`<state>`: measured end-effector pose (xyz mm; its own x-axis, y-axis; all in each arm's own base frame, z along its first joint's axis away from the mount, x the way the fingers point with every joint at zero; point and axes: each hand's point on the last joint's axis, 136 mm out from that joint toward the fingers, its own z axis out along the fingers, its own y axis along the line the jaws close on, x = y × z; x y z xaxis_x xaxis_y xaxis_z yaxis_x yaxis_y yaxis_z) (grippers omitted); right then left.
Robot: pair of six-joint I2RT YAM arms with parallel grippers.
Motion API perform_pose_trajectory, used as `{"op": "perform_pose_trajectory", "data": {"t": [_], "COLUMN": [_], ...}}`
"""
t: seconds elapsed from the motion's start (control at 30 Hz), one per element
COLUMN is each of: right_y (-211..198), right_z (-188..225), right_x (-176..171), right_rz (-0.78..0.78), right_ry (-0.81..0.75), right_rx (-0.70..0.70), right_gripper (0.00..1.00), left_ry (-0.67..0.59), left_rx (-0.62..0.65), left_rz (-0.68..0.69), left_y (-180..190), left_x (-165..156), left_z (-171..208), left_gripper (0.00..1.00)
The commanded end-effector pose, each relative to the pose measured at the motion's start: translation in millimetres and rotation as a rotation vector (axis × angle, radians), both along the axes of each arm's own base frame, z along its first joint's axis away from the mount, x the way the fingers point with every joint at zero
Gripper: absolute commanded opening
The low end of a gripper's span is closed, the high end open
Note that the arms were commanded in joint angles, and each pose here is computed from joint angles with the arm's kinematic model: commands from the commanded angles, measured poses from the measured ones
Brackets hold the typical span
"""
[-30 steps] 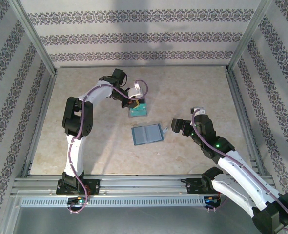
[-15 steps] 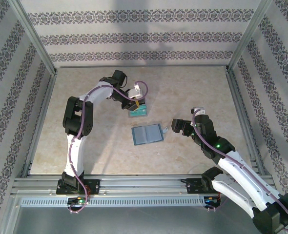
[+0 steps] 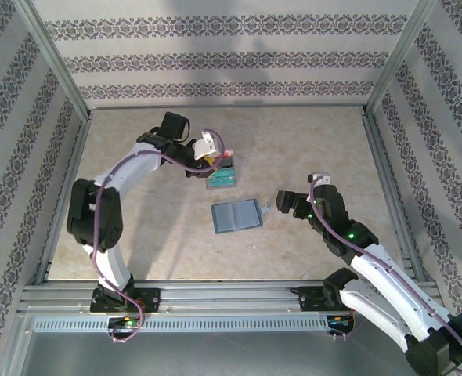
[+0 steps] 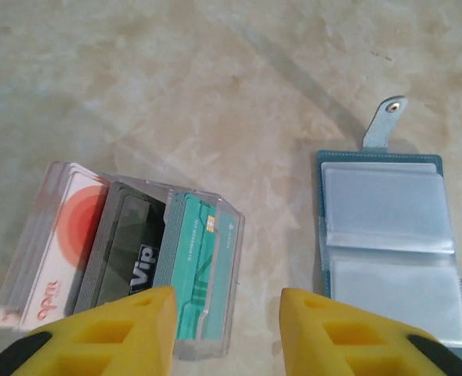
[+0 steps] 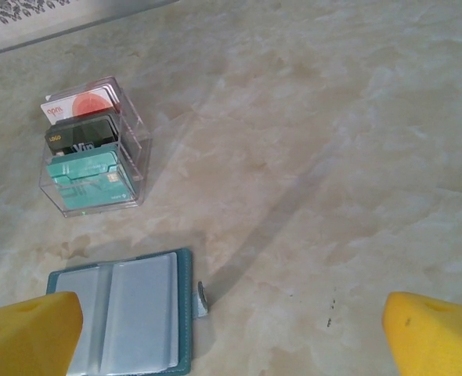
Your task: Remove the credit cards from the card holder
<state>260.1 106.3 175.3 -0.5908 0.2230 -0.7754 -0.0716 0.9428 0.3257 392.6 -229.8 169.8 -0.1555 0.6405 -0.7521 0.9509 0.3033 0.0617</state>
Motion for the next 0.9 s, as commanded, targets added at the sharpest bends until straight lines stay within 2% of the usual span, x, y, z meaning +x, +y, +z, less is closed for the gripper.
{"op": "perform_pose_trajectory", "data": {"t": [0.0,0.2,0.37,0.5,0.67,0.87], "right_y": [-10,-14,-18,-27,-31,-42], "right_z": [9,9,14,12,7,2], "right_x": [4,8,13,20,32,46], "right_rz": [-0.041,-0.055,-0.067,-0.105,-0.116,-0.139], "right_ry": [-0.032,-0.067,-0.103,-0.123,-0.157,-0.171], "right_rx": [-0.025,-0.036,-0.063,-0.106,-0.143,-0.227], "right_gripper": [0.98,0.98,0.98,0.98,0.98,0.98], "left_ry": [-0.064,-0.139,-0.213,-0.274,-0.340,-0.342], "left_rx": [-0.041,-0.092,-0.121,-0.072,-0.064,-0.172], "left_rz": [0.147,0.386,0.669,0.888,1.085,1.291], "left_y": [13,42,84,126,167,215], "left_x": [10,0,-7,-16,-33,-42], "left_z": [17,26,28,15,7,-7], "left_gripper": [0.53,0.98,0.99,0.99,0.99,0.99]}}
